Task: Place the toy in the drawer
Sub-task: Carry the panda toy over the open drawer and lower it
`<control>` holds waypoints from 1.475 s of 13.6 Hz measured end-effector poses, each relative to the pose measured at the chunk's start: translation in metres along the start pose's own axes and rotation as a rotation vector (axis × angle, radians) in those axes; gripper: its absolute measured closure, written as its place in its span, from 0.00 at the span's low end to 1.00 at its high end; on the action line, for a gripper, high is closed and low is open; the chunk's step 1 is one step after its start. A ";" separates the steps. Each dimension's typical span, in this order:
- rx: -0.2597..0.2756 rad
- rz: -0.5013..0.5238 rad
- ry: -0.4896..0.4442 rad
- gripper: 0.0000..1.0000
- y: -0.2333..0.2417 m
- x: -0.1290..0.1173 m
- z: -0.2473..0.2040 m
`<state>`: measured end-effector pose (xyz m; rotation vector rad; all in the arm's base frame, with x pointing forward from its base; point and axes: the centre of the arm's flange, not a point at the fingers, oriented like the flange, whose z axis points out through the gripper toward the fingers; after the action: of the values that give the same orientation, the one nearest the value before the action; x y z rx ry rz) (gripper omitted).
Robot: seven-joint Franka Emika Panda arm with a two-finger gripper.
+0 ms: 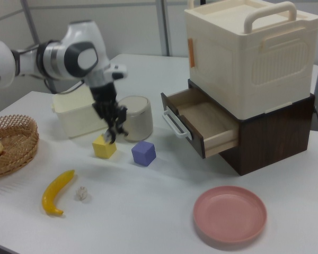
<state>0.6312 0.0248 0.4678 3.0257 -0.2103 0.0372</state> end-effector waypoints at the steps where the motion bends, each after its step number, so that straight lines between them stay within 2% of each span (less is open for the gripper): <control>1: 0.005 -0.030 0.048 0.61 0.016 0.010 -0.023; 3: 0.004 -0.085 0.107 0.61 0.037 0.021 -0.052; 5: -0.023 -0.157 0.160 0.61 0.060 0.028 -0.077; 9: -0.161 -0.357 0.207 0.62 0.080 0.036 -0.100; 12: -0.258 -0.442 0.273 0.62 0.084 0.053 -0.091; 14: -0.301 -0.482 0.296 0.62 0.089 0.063 -0.081; 20: -0.358 -0.575 0.403 0.62 0.120 0.084 -0.069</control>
<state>0.6967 -0.0976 0.5516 2.5373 0.6116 0.4913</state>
